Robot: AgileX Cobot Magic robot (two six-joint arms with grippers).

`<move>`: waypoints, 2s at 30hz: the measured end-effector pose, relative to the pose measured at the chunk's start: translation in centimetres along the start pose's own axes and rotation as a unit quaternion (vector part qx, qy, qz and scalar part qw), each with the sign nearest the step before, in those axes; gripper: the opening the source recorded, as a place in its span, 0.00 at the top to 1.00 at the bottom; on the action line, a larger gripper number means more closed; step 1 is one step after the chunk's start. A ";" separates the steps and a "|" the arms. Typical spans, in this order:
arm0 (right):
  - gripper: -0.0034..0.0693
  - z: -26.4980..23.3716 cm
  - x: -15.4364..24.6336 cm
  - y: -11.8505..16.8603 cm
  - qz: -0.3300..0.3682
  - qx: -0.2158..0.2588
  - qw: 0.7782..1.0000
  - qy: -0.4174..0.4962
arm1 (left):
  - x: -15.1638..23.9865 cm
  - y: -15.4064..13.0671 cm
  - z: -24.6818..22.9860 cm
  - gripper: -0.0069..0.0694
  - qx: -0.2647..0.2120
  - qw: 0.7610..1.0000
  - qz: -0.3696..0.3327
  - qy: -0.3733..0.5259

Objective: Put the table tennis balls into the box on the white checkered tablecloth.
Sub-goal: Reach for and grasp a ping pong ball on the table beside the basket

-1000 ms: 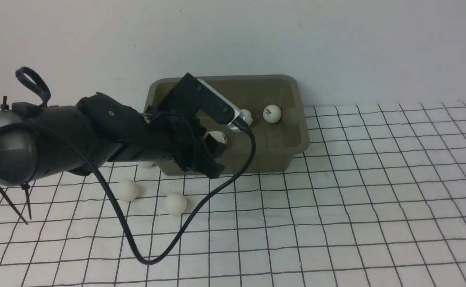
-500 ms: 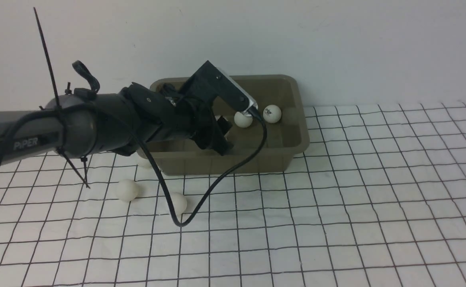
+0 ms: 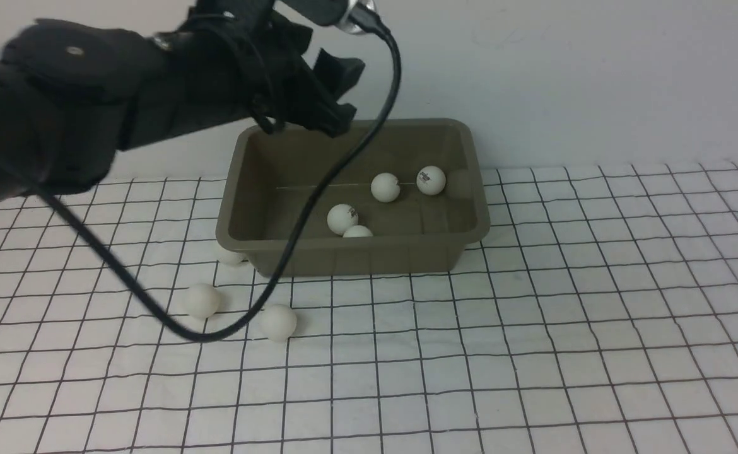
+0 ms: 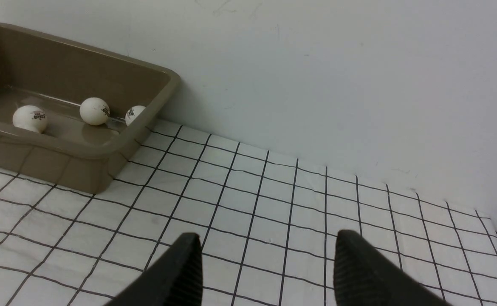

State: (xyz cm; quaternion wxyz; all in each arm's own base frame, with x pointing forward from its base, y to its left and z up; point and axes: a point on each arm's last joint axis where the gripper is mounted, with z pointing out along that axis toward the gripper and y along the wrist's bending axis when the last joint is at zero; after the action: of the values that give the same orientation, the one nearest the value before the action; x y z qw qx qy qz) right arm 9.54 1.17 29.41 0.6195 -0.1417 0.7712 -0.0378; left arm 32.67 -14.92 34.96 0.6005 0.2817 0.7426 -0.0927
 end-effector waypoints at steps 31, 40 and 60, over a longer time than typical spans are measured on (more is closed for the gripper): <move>0.42 0.0 0.0 0.1 0.010 -0.003 1.000 -0.001 | 6.0 0.8 -8.4 0.44 0.191 0.942 -0.130 0.243; 0.42 0.0 0.0 0.1 0.010 -0.003 1.000 -0.001 | 10.6 3.0 -4.4 0.49 0.088 0.923 -0.174 0.331; 0.42 0.0 0.0 0.1 0.008 -0.003 1.000 -0.001 | 17.0 -1.2 -6.2 0.49 0.007 0.945 -0.184 0.272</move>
State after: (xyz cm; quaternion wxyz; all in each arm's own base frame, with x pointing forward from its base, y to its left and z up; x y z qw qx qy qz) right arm 9.53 1.22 29.41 0.6198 -0.1374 0.7720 -0.0305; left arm 24.78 -7.74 20.29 0.3463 0.1591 0.9158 -0.1265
